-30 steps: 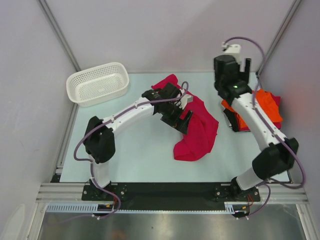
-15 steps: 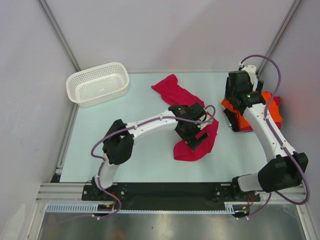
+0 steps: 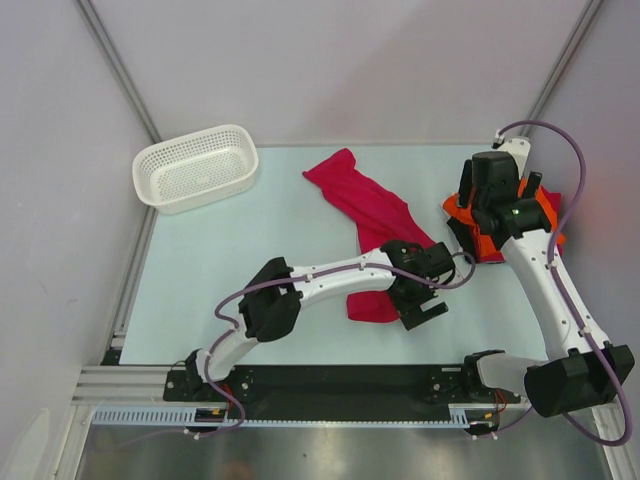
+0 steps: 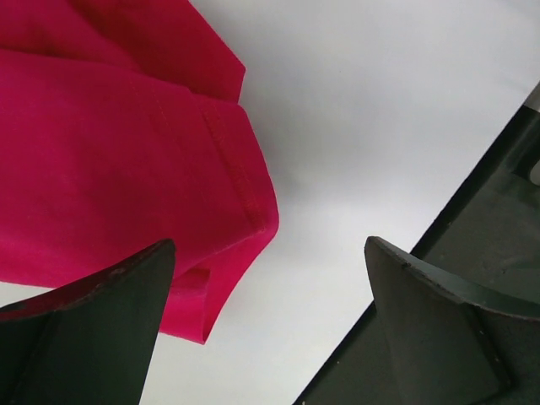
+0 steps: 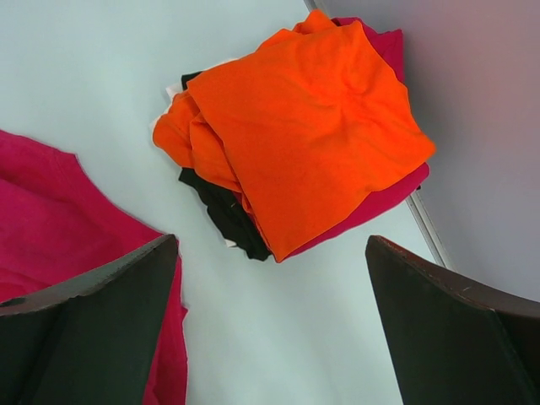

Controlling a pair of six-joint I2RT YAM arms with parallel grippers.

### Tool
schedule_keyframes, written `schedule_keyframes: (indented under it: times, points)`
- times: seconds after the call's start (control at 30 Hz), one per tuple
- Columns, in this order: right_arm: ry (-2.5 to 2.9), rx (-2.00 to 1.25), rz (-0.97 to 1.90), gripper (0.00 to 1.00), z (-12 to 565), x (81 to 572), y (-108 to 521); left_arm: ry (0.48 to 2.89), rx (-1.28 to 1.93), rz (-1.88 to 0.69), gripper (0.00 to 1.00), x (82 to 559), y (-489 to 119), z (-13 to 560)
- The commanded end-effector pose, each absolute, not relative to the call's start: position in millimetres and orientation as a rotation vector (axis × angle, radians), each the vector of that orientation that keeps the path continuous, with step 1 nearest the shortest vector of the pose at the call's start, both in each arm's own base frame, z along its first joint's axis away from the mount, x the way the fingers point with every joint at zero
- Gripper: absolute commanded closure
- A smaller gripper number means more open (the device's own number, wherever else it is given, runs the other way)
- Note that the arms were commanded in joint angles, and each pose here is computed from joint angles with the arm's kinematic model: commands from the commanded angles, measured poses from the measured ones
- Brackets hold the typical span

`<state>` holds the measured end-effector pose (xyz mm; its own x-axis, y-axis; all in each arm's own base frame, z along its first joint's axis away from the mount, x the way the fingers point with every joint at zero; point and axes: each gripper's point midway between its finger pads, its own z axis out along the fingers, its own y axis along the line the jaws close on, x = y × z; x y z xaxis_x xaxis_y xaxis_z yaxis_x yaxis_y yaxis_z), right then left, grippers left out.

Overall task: Fold and stack the t-shirts
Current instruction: Flatten out the tshirt

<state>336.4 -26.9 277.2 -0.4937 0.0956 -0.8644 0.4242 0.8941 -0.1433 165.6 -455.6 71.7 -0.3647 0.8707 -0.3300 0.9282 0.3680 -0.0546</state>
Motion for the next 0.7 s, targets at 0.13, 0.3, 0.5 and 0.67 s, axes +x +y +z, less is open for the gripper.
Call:
schedule_keyframes:
  times: [0.13,0.3,0.5,0.67]
  points:
    - [2.035,0.405,-0.397,0.0,287,331,-32,2.389,1.55,-0.033,0.17,198,-431,47]
    - [2.029,0.4,-0.372,0.0,290,334,-29,2.419,1.486,0.092,0.56,219,-413,39]
    - [2.044,0.394,-0.333,0.0,286,335,-23,2.387,1.28,0.188,1.0,250,-392,80]
    - [2.098,0.375,-0.265,0.02,266,333,-11,2.321,0.933,0.144,1.0,278,-351,165]
